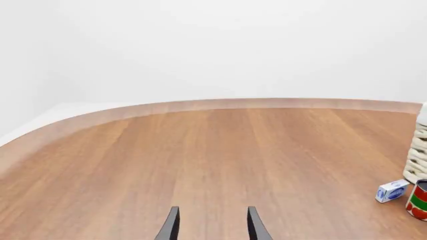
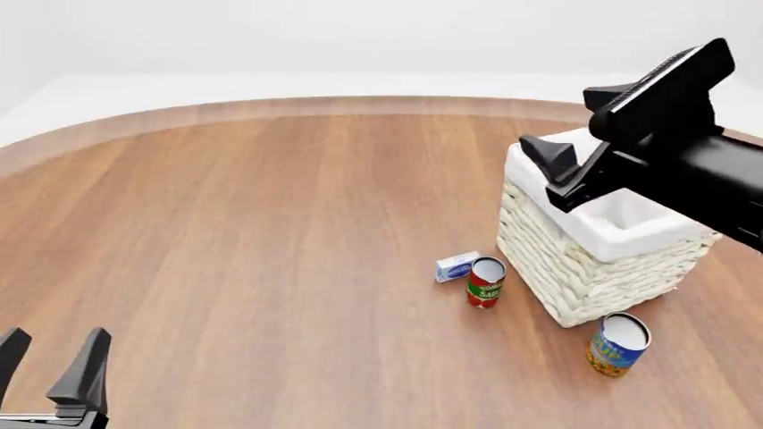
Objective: Pick up the alphabet soup and the cream cheese box, and put them in the basket.
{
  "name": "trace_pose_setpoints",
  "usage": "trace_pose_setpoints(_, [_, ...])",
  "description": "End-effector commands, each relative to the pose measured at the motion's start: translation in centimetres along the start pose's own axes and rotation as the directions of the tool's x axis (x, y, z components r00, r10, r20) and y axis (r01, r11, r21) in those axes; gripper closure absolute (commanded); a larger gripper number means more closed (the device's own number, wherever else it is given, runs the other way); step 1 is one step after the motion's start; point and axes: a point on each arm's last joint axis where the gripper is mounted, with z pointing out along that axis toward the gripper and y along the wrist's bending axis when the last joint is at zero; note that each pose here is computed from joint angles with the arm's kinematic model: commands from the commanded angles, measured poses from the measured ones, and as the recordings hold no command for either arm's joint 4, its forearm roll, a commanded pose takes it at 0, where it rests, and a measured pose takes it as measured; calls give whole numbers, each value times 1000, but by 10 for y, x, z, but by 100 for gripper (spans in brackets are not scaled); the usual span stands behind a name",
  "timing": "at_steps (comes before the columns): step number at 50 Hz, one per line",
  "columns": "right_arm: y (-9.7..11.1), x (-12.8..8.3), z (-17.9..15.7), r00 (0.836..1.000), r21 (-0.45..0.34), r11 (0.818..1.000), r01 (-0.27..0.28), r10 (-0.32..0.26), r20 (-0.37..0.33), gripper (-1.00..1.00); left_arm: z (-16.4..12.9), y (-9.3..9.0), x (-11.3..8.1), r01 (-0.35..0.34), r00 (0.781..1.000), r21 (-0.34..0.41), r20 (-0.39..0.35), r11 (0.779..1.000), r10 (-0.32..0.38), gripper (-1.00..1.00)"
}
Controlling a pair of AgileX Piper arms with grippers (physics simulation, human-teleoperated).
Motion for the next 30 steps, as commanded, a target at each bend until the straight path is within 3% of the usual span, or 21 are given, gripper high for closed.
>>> trace_pose_setpoints(1, [14,-16,24,994,-97,990,106,-108,-18,-100,0,0,0,0,1000,0,0,1000,0,-100])
trace_pose_setpoints(24, [16,-9,61,975,-139,971,194,-207,-82,-100,0,0,0,0,1000,0,0,1000,0,-100])
trace_pose_setpoints(30, [27,-1,66,962,-184,954,236,-256,-97,-100,0,0,0,0,1000,0,0,1000,0,-100])
